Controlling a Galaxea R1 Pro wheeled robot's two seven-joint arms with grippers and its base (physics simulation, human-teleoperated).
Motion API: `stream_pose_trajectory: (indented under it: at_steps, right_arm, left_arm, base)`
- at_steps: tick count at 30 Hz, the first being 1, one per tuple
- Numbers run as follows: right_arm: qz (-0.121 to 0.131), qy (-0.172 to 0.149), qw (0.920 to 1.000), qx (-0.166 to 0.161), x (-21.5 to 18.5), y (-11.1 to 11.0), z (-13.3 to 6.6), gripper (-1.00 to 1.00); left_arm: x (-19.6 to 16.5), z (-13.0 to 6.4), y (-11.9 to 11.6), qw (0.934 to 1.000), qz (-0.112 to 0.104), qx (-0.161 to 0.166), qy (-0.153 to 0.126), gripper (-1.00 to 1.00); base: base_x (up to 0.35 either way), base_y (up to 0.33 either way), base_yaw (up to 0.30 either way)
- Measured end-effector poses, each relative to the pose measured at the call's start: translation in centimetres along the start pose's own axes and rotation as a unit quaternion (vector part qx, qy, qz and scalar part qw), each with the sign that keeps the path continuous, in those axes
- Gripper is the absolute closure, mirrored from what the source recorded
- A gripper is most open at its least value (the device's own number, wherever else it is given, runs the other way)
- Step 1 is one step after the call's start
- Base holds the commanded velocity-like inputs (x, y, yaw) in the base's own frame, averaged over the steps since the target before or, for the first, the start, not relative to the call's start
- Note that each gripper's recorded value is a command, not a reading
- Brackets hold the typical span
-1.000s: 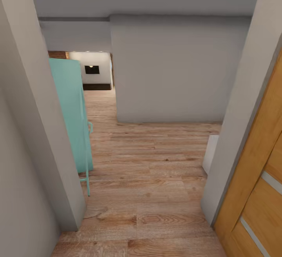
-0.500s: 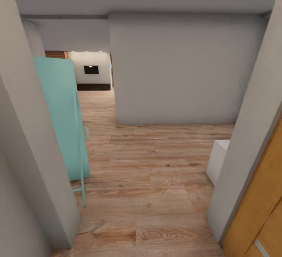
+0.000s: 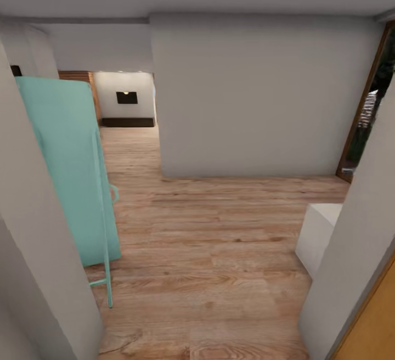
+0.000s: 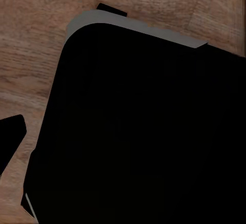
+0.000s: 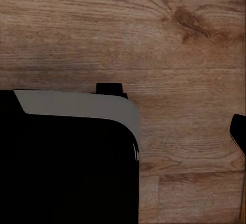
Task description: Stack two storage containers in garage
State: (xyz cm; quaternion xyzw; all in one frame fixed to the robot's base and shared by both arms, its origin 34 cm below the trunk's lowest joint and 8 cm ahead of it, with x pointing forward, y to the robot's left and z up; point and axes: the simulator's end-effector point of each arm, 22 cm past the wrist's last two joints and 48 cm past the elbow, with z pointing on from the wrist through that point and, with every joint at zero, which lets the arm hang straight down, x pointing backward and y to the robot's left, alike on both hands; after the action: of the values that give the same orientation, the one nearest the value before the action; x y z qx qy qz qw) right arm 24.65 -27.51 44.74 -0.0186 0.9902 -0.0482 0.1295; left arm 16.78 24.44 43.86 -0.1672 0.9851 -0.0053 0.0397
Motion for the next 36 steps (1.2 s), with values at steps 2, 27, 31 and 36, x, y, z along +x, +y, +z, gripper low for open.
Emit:
stream_pose_trajectory:
  at_steps: [2,27,31,36]
  right_arm:
    - [0.0,0.0,1.0,0.0,-0.01,0.01,0.0,-1.0]
    - [-0.012,-0.002,0.9999,-0.003,-0.11,0.33,-0.02,-1.0]
    - [-0.012,-0.003,0.9999,-0.002,-0.13,0.29,-0.02,-1.0]
    - [-0.011,-0.003,0.9999,-0.002,-0.13,0.26,-0.02,-1.0]
  left_arm:
    - [0.0,0.0,0.0,1.0,0.0,0.0,0.0,-1.0]
    - [-0.04,0.0,0.11,1.0,0.0,-0.001,0.0,-1.0]
    - [-0.04,0.0,0.11,1.0,0.0,-0.001,0.0,-1.0]
    - [-0.05,0.0,0.07,1.0,0.0,0.0,-0.001,-1.0]
  base:
    - [0.323,0.0,0.0]
    - [0.323,0.0,0.0]
    - [0.323,0.0,0.0]
    - [0.323,0.0,0.0]
